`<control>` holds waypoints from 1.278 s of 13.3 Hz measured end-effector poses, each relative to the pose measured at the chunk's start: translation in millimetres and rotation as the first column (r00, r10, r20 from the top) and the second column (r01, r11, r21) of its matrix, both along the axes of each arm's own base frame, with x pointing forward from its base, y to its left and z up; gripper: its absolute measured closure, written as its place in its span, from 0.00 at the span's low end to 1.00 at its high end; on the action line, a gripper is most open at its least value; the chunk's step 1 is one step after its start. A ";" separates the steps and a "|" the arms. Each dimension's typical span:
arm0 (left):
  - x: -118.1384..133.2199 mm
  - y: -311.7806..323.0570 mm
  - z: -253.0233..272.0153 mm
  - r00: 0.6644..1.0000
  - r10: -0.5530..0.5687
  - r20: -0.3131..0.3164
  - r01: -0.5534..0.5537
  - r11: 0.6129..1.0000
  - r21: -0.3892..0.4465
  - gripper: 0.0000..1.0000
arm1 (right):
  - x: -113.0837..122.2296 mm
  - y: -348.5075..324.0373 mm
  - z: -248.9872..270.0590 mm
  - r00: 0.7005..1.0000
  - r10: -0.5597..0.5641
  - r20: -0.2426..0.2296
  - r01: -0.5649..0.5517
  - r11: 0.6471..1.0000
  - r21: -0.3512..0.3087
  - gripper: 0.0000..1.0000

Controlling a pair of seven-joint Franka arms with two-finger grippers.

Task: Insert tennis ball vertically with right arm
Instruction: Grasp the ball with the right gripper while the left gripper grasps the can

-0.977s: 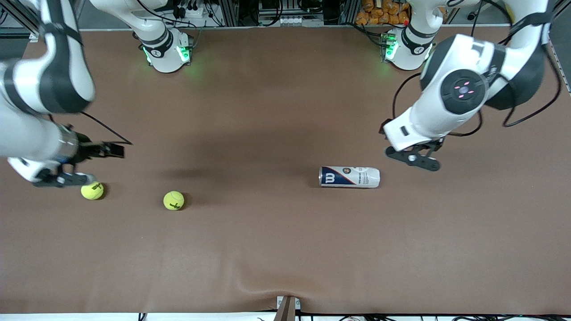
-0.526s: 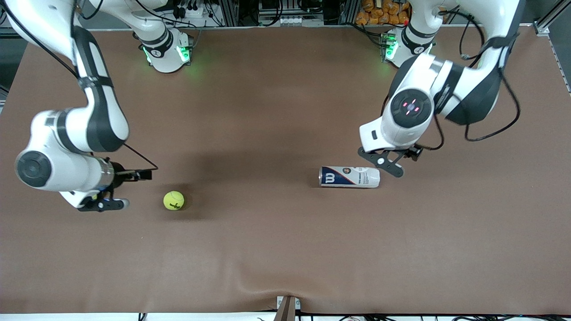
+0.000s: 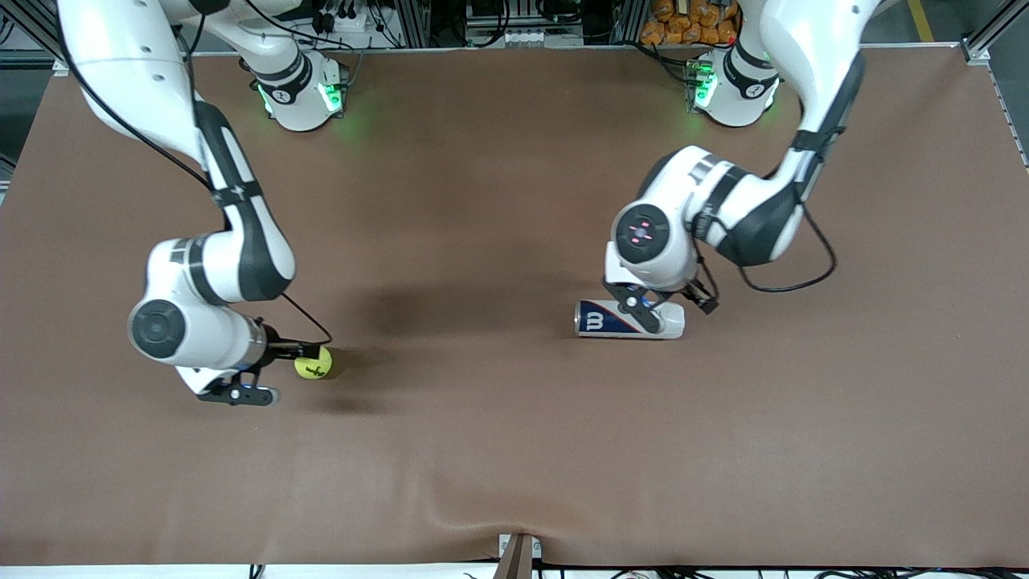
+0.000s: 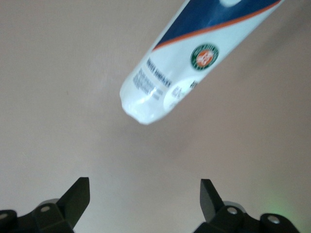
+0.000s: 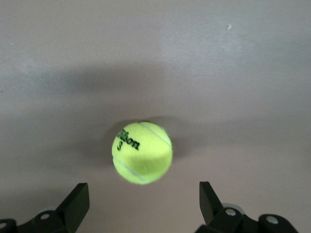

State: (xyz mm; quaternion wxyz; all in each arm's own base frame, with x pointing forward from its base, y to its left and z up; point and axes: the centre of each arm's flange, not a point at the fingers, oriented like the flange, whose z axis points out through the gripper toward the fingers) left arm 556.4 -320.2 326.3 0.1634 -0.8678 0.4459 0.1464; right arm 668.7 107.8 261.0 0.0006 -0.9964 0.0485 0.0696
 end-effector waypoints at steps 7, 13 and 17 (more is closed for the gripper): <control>16.3 3.3 -38.0 0.975 -0.213 -0.062 0.211 0.977 -0.041 0.00 | 1.7 -2.9 -50.1 1.000 -0.027 -0.004 0.027 1.000 -0.012 0.00; 6.4 -19.6 -63.6 0.928 -0.366 -0.076 0.369 0.929 0.032 0.00 | 0.7 14.9 -77.8 0.995 -0.099 0.021 0.099 0.995 -0.021 0.00; 1.6 -26.3 -79.6 0.898 -0.427 -0.103 0.435 0.898 0.066 0.00 | 1.3 14.1 -77.3 0.995 -0.099 0.023 0.100 0.995 -0.023 0.00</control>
